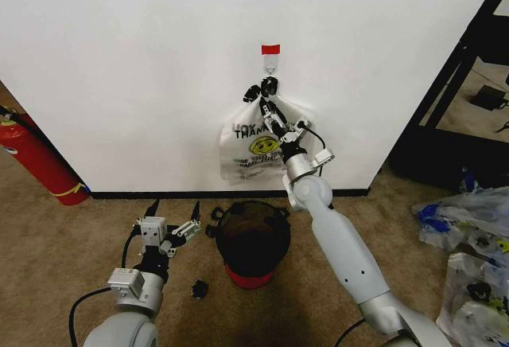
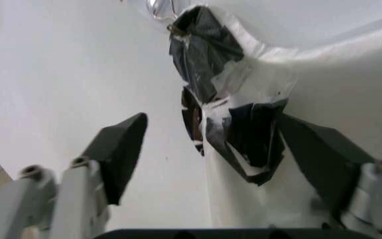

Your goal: Pick up the garbage bag from the wall and place it over the trash bin.

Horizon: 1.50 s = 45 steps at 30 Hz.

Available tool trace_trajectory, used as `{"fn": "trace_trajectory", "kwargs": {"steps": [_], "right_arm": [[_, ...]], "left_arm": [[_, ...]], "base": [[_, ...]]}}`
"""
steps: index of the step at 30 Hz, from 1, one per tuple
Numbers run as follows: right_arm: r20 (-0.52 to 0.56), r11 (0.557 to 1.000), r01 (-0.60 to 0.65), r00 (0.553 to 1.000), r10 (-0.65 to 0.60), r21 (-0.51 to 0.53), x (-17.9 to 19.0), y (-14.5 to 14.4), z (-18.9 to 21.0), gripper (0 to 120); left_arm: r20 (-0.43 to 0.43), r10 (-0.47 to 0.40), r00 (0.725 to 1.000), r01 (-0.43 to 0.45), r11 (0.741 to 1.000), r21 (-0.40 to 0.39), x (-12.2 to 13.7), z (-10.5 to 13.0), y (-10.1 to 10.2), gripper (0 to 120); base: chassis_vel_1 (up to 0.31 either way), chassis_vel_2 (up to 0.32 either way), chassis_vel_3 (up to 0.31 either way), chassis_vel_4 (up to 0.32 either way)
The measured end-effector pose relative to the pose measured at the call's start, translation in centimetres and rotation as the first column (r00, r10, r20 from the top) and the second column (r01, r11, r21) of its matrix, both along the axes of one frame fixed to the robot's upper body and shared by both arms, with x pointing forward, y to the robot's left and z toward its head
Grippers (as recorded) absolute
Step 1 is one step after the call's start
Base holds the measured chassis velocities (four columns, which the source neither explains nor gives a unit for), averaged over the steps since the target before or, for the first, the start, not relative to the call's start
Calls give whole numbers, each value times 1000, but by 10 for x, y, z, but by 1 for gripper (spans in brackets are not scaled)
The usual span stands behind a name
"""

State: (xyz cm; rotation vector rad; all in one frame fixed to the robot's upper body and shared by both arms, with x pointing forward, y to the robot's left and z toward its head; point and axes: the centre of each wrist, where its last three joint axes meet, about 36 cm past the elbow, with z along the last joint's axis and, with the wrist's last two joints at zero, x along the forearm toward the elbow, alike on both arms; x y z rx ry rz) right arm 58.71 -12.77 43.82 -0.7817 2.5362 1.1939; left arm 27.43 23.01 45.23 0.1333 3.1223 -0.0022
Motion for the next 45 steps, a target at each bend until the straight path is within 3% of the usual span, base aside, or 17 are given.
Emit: {"fn": "trace_trajectory", "kwargs": {"steps": [2, 3, 5, 10, 15, 16, 18, 21, 45], "right_arm": [[0, 1000, -1, 1000, 1, -1, 0, 0, 0, 77], [-1, 1000, -5, 1000, 5, -5, 0, 1, -1, 64], [-2, 1000, -7, 1000, 7, -10, 1, 2, -2, 57], [-12, 1000, -12, 1000, 12, -25, 3, 3, -4, 54], [-22, 997, -5, 1000, 3, -77, 5, 1, -12, 69], [-16, 991, 16, 1000, -18, -133, 7, -3, -18, 86], [-8, 990, 19, 1000, -21, -141, 8, -5, -18, 94], [-1, 990, 20, 1000, -20, -143, 10, -6, -17, 91], [31, 988, 24, 999, -20, -150, 13, -13, -12, 5]], "left_arm": [[1, 0, 1000, 0, 1000, 0, 0, 0, 0, 100], [3, 2, 1000, -2, 1000, 2, 0, 0, 0, 100], [4, 4, 1000, -4, 1000, 3, -1, -1, 0, 100], [6, 7, 1000, -7, 1000, 3, -1, -2, 0, 100], [4, 9, 1000, -9, 1000, 3, -1, -6, 0, 100], [2, 7, 1000, -7, 1000, 4, 2, -9, 0, 100], [2, 6, 1000, -6, 1000, 4, 3, -10, 0, 100], [1, 6, 1000, -6, 1000, 4, 4, -11, 0, 100], [4, 7, 1000, -7, 1000, 3, 6, -13, 0, 100]], "base": [[0, 0, 0, 0], [0, 0, 0, 0], [0, 0, 0, 0], [0, 0, 0, 0], [0, 0, 0, 0], [0, 0, 0, 0], [0, 0, 0, 0], [0, 0, 0, 0], [0, 0, 0, 0]]}}
